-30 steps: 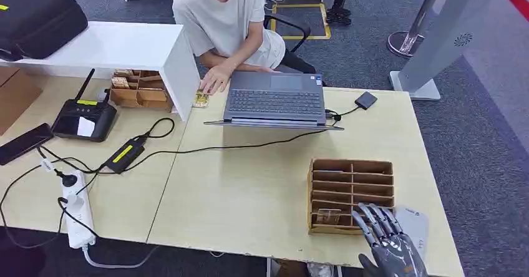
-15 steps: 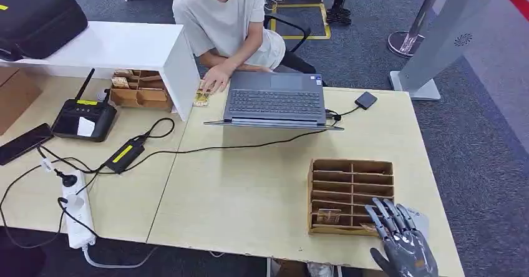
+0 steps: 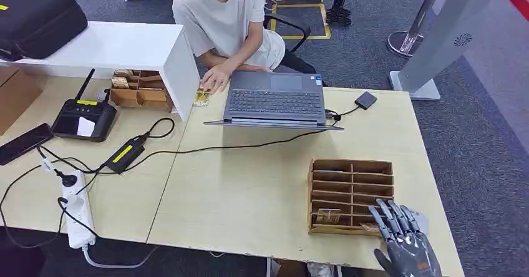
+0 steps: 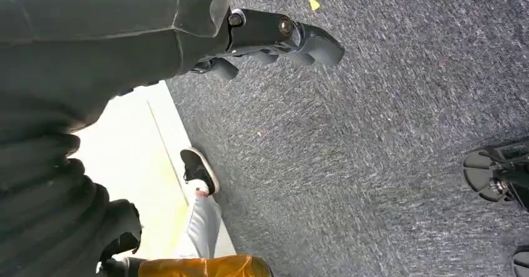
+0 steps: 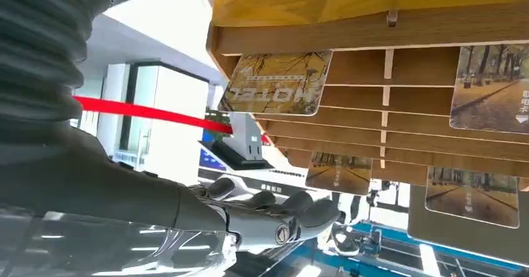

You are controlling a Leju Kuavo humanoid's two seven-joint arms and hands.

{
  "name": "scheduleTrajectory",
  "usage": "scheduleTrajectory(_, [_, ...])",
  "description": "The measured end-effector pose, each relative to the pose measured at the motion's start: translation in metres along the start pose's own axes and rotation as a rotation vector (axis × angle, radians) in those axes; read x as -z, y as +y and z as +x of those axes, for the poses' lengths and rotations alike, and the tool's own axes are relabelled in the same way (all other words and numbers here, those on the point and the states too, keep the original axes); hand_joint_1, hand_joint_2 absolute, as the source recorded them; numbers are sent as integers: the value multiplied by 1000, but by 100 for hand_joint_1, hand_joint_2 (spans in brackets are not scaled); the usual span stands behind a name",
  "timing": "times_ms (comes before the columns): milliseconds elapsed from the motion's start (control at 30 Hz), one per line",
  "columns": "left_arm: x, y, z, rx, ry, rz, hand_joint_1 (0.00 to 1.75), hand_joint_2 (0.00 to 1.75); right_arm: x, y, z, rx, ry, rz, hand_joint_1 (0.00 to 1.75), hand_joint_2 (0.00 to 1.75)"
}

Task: Pass the card to the sensor for recognition and then transmit it.

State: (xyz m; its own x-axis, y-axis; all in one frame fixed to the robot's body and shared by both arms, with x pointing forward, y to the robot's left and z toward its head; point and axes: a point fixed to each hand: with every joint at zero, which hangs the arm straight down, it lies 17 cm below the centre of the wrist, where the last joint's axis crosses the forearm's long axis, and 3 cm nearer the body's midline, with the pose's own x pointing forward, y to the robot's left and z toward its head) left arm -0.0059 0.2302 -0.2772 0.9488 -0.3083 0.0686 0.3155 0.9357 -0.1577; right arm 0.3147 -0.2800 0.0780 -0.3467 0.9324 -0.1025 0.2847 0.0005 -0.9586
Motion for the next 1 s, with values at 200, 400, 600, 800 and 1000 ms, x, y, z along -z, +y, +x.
scheduleTrajectory(200, [0, 0, 0, 0, 0, 0, 0, 175, -1, 1, 1, 4, 4, 3, 0, 175])
scheduleTrajectory(400, [0, 0, 0, 0, 0, 1, 0, 175, 0, 2, 3, 11, 1, 1, 0, 175])
scheduleTrajectory(600, [0, 0, 0, 1, 0, 1, 0, 175, -2, 7, 7, 21, 3, 12, 0, 175])
scheduleTrajectory(800, [0, 0, 0, 1, 0, 0, 0, 175, -4, 13, 8, 31, 10, 26, 0, 175])
scheduleTrajectory(1000, [0, 0, 0, 1, 0, -1, 0, 175, -7, 19, -1, 35, 44, 41, 0, 175])
